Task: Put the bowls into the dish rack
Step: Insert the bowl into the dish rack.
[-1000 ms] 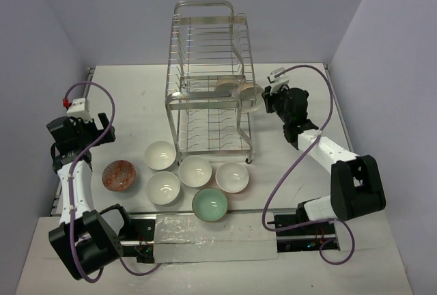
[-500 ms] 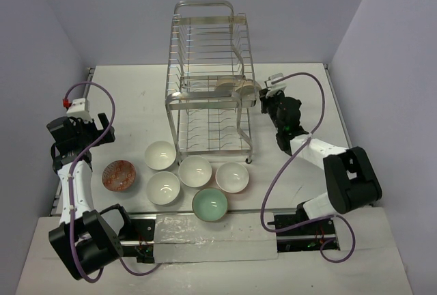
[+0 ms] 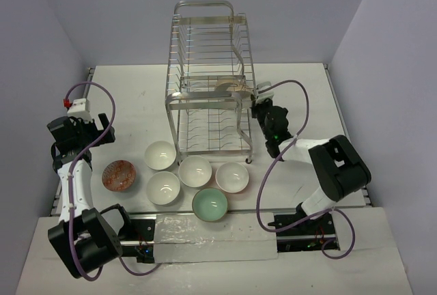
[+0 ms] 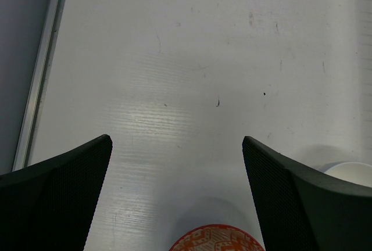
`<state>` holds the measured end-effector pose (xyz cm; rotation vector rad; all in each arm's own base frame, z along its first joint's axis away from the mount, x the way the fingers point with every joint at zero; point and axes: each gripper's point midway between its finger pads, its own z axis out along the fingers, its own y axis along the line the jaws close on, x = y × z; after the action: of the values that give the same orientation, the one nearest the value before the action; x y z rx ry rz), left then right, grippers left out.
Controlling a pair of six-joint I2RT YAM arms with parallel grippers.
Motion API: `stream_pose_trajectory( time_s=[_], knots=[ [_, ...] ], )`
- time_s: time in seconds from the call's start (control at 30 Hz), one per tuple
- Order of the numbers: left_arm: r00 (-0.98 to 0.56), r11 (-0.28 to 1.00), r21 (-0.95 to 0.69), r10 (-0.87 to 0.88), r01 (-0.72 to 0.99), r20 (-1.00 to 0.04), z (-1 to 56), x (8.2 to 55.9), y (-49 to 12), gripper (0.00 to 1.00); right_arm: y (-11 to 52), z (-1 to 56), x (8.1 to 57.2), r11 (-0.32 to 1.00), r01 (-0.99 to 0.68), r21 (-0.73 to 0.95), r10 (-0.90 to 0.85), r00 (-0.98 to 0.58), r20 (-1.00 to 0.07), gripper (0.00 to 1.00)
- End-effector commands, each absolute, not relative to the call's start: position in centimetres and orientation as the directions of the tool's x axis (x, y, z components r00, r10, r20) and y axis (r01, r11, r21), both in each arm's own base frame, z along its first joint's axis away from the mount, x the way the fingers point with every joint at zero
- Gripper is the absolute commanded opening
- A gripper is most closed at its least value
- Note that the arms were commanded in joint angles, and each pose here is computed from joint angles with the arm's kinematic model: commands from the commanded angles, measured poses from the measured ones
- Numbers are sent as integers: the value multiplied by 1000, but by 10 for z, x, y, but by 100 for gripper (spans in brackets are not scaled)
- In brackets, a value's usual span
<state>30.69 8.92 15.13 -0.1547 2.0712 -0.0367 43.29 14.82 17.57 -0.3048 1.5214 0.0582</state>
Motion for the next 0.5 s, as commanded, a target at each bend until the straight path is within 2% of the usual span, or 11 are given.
stream_pose_trajectory(
  time_s=[0.0, 0.47],
  knots=[
    [-462, 993, -66, -102, -93, -881, 154, 310, 94, 99, 148, 242, 438, 981, -156, -119, -71, 281, -957, 0],
    [-465, 994, -70, -102, -85, -879, 152, 312, 93, 99, 165, 229, 448, 971, -150, -184, -132, 305, -943, 0]
  ],
)
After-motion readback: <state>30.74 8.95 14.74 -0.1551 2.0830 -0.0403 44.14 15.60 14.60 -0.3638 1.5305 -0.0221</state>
